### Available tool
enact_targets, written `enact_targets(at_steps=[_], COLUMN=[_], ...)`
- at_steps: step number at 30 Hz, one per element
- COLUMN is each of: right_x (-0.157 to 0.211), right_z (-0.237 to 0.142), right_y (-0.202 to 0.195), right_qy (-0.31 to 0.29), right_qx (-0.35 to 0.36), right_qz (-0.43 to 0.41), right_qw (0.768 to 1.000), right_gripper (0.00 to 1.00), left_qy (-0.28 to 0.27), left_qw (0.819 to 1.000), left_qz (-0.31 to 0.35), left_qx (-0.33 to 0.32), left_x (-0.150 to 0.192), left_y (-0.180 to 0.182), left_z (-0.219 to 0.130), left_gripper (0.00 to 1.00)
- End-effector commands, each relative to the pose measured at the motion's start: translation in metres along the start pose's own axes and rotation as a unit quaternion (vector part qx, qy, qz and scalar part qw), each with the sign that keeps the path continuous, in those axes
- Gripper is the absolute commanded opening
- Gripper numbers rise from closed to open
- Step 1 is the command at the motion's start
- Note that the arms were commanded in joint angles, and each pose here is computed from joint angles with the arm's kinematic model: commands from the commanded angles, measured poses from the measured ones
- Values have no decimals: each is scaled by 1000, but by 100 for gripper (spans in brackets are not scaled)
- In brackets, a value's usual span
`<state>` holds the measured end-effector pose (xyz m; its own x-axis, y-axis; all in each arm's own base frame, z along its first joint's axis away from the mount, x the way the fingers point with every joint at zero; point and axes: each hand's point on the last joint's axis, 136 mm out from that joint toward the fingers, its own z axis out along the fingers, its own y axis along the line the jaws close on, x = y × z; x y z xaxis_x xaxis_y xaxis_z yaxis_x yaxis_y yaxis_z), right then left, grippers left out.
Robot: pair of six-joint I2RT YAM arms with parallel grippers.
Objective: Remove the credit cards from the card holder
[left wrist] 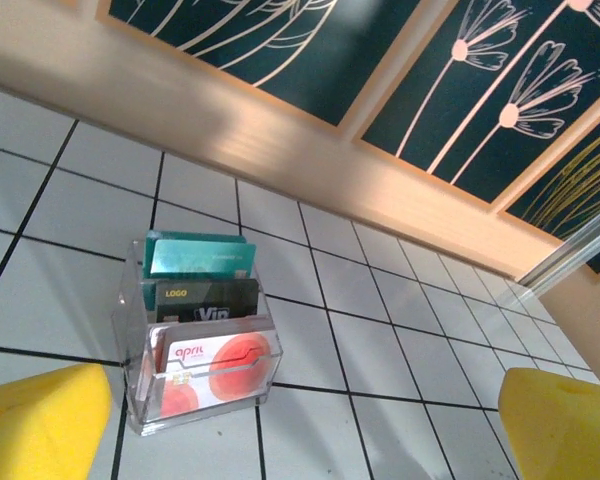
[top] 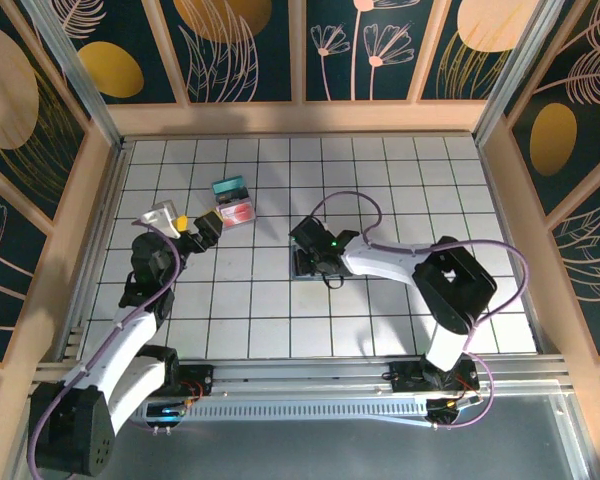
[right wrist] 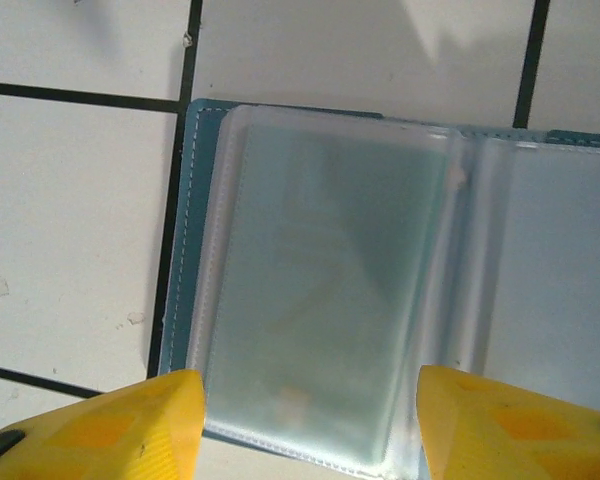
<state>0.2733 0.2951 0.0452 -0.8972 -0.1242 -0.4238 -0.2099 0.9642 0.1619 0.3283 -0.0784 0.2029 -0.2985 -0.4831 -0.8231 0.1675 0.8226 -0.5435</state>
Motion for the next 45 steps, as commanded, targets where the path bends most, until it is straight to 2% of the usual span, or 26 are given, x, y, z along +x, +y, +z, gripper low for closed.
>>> enact_targets(at_steps=[1,17,21,24,28,34,45], right_x=[-9,12,17,19,18,8,4], right_z=[0,24,25,23,14,-5,-6], right_y=[2,-9,-9,-6,-6,-23,-53], right_qy=[-9,23,29,31,22,-9,-24], right_qx=[22,43,38,22,12,28,47], right_qz=[-11,-29,-36,-42,-50,-44,-16], right_qw=[1000,998,998,998,998,999,998], right_gripper=[59,56,48,39,33,33,36], left_qy=[-17,6,3,4,7,9,24], left_qw=[1000,1000,1000,999,997,991,988], left_qz=[-17,-13,1,31,80,135,146], left_qx=[11,16,17,19,13,9,34], left_x=[-5,2,1,2,7,25,43], left_y=[-3,-5,-9,-18,-33,-65,-99], left_z=[3,11,9,8,9,13,35], left_gripper=[99,99,99,99,99,99,99])
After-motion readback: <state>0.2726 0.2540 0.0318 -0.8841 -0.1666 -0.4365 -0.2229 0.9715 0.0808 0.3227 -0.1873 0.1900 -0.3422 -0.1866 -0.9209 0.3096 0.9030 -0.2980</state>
